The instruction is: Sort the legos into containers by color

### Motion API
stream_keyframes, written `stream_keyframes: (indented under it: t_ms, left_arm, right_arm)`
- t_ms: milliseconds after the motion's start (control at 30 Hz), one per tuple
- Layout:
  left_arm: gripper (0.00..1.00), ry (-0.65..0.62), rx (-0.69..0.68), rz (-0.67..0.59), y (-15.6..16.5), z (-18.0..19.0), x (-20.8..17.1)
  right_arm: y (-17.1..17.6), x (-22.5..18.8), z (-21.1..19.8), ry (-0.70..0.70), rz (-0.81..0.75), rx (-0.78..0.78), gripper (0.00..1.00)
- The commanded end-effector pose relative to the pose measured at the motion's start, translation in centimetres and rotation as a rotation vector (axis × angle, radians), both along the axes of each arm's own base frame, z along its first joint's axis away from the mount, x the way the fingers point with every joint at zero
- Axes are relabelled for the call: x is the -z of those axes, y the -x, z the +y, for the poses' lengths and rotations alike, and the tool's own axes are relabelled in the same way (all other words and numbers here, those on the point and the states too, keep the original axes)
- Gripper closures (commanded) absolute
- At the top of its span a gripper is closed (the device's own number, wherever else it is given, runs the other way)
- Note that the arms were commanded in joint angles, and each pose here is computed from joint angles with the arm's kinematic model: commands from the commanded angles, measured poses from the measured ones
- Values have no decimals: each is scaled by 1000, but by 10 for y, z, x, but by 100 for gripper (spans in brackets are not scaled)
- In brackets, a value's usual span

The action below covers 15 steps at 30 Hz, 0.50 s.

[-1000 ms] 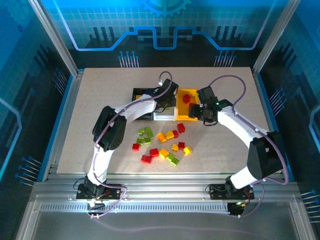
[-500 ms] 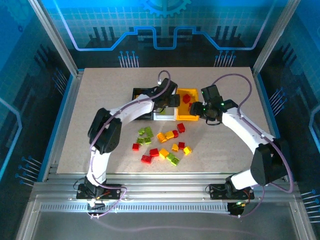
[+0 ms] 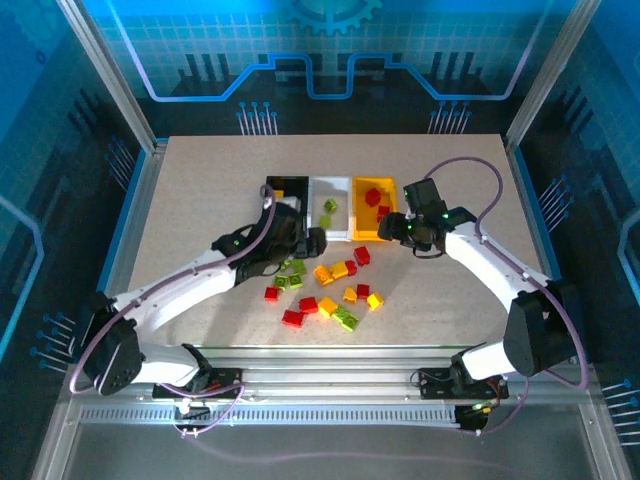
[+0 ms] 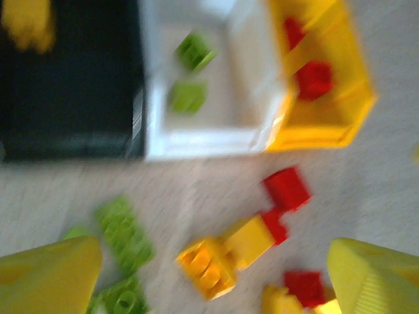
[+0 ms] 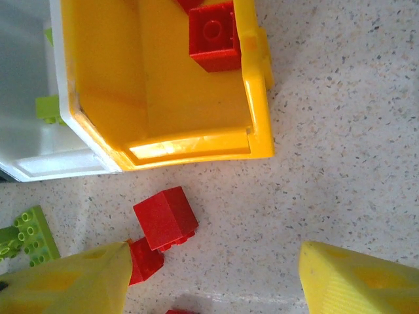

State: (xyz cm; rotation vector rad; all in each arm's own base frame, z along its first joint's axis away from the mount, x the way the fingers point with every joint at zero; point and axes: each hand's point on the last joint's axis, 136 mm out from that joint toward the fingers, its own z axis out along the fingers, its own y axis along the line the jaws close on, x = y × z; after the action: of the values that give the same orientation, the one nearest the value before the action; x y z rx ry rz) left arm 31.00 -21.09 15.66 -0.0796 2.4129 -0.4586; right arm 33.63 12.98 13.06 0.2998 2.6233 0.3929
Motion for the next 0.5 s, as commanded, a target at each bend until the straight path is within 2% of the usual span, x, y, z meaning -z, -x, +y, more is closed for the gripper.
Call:
stream_keyframes:
  t_ms: [0, 100, 267, 467]
  left_arm:
    - [21, 29, -62, 102, 11, 27, 35]
    - [19, 12, -78, 143, 7, 37, 55]
    - [20, -137, -104, 181, -4, 52, 90]
    - [20, -183, -131, 201, -17, 56, 113]
  right_arm:
    - [0, -7, 4, -34, -26, 0, 31]
    - [0, -6, 5, -37, -22, 1, 31]
    - [1, -10, 3, -24, -32, 5, 31]
    - [2, -14, 0, -15, -42, 8, 31]
